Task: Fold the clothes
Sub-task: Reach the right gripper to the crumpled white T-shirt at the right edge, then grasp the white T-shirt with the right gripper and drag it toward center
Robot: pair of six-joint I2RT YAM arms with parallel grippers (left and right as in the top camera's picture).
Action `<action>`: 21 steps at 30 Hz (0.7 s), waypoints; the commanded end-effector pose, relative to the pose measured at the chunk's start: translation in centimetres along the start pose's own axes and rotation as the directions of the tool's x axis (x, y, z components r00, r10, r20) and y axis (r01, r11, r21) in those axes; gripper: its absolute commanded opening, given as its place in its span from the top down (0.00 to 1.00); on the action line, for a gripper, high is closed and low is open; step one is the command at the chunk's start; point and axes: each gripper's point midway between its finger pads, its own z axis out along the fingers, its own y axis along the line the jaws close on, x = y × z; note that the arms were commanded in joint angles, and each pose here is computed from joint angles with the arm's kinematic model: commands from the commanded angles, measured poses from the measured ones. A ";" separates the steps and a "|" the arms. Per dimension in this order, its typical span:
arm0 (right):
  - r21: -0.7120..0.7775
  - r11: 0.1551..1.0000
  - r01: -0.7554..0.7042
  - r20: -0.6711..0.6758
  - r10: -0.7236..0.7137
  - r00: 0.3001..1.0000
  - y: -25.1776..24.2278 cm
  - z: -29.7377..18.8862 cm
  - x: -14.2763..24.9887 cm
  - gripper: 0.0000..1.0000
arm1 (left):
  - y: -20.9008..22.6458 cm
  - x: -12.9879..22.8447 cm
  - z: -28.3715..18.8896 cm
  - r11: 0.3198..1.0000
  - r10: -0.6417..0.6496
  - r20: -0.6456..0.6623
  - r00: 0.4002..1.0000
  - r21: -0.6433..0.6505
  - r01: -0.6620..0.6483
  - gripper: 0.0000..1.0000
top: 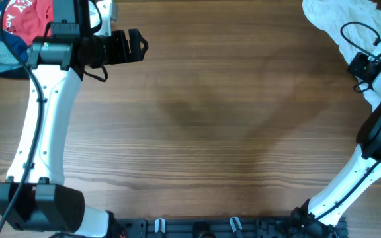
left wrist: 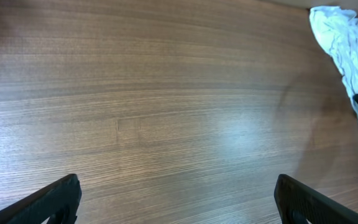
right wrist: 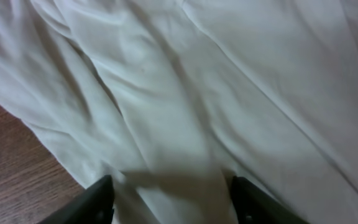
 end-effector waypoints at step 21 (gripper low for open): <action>-0.612 0.746 0.262 -0.402 -0.579 0.709 35.7 -10.3 24.3 0.96 | 0.8 -1.0 0.0 0.998 0.029 0.027 0.999 -0.058 -0.028 0.00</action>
